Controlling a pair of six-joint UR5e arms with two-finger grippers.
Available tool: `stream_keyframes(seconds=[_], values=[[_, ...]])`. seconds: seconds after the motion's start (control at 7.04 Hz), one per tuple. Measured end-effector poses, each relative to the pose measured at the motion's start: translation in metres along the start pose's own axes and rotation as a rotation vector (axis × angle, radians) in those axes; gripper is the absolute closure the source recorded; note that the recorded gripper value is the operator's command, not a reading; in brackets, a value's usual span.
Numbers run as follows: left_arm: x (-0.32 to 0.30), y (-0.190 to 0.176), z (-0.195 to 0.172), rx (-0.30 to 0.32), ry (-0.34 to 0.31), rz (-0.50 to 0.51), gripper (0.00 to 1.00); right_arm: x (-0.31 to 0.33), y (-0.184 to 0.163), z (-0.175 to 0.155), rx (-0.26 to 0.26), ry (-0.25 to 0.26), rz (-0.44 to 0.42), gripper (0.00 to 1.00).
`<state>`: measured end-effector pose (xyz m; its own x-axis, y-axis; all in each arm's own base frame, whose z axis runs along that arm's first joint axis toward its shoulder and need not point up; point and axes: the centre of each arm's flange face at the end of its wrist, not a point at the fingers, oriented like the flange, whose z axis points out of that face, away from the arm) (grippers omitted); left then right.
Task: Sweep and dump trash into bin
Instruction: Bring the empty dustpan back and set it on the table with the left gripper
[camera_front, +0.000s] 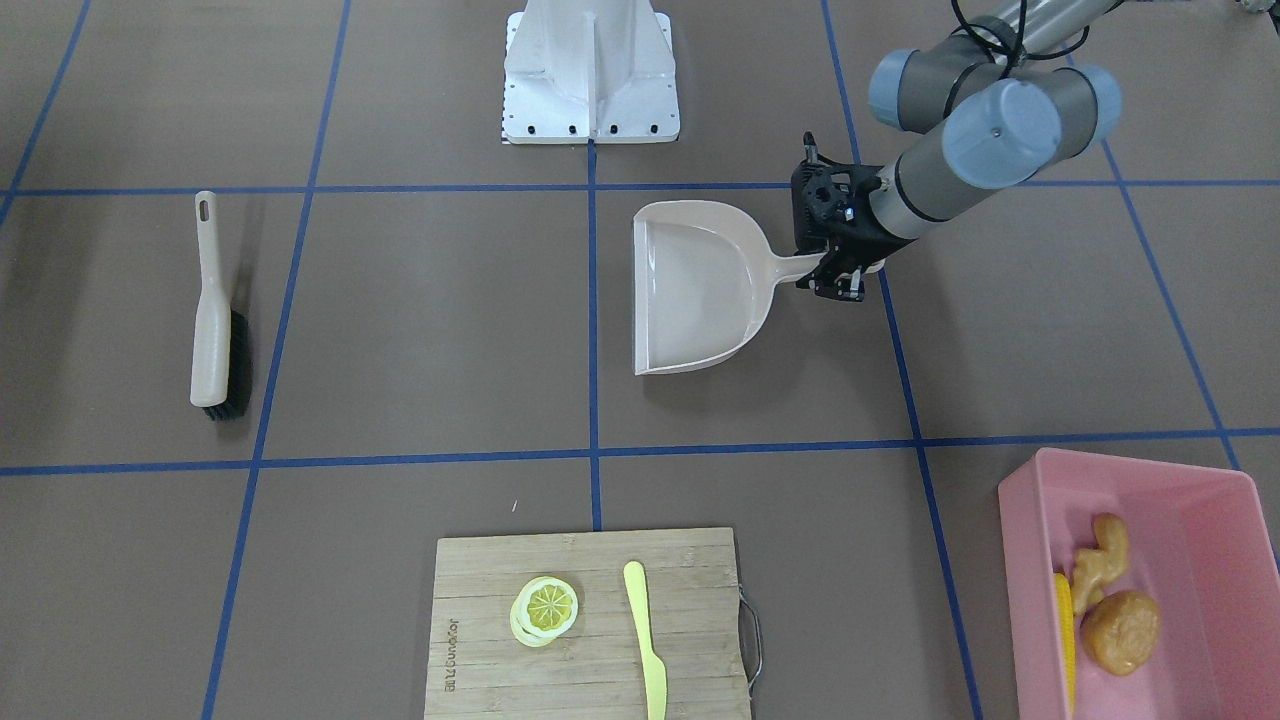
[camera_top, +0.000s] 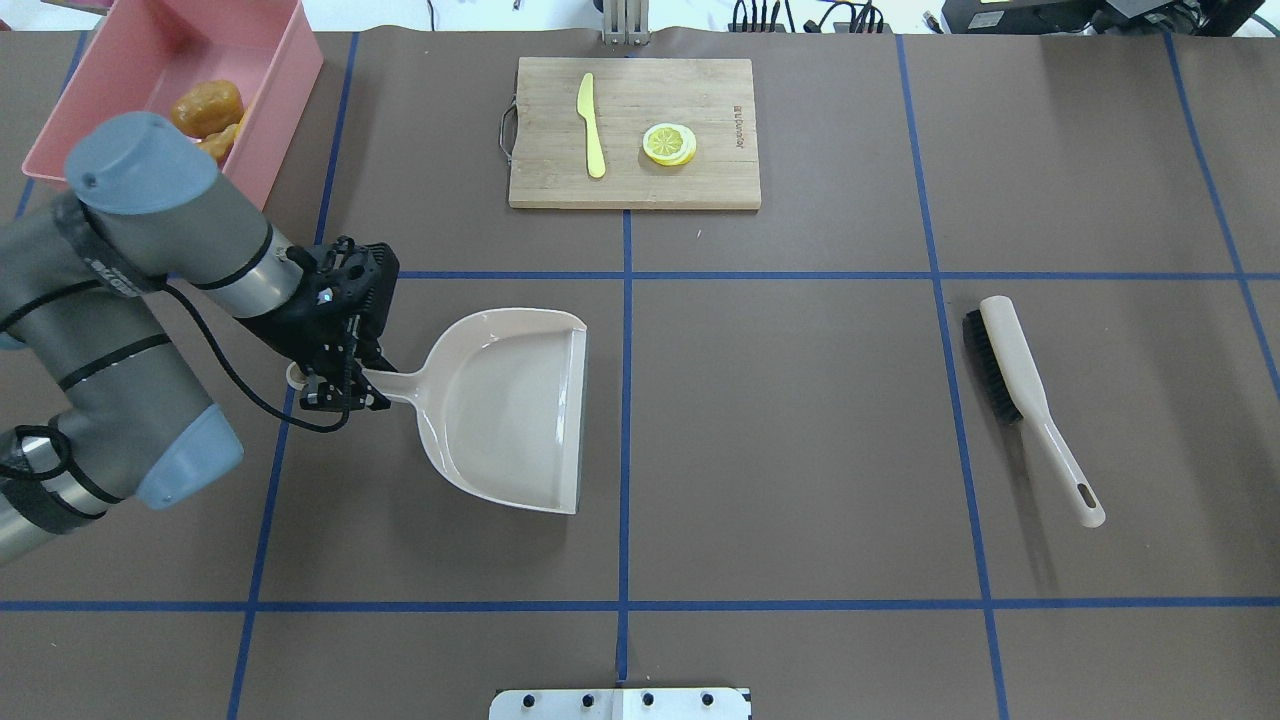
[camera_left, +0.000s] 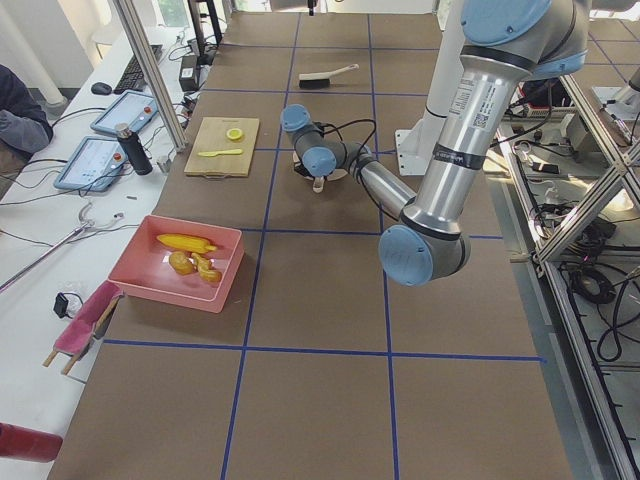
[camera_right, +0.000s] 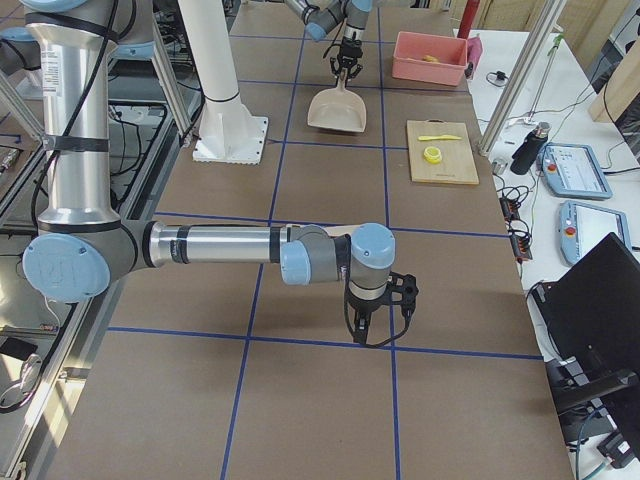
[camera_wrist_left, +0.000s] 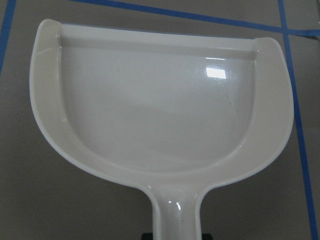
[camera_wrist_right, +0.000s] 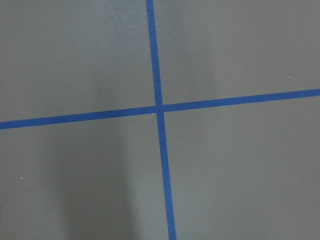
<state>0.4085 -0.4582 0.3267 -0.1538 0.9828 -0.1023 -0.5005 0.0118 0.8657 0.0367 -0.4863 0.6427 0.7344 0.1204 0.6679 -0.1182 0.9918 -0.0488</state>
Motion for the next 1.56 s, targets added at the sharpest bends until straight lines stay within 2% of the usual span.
stream_keyframes(seconds=[0.43, 0.85, 0.99, 1.14, 1.56], values=[[0.0, -0.023, 0.013, -0.01, -0.023, 0.036, 1.0, 0.009, -0.004, -0.007, 0.017, 0.003, 0.02, 0.0], [-0.009, -0.03, 0.013, -0.028, -0.072, 0.044, 1.0, 0.005, -0.007, -0.01, 0.044, -0.007, -0.006, 0.0], [-0.012, -0.03, 0.015, -0.032, -0.077, 0.043, 0.61, 0.005, -0.008, -0.01, 0.051, -0.011, -0.013, 0.0], [-0.014, -0.031, 0.017, -0.034, -0.079, 0.04, 0.01, 0.004, -0.008, -0.011, 0.056, -0.017, -0.019, 0.0], [-0.02, -0.044, 0.015, -0.025, -0.088, 0.049, 0.01, -0.004, -0.007, -0.012, 0.043, -0.089, -0.031, 0.0]])
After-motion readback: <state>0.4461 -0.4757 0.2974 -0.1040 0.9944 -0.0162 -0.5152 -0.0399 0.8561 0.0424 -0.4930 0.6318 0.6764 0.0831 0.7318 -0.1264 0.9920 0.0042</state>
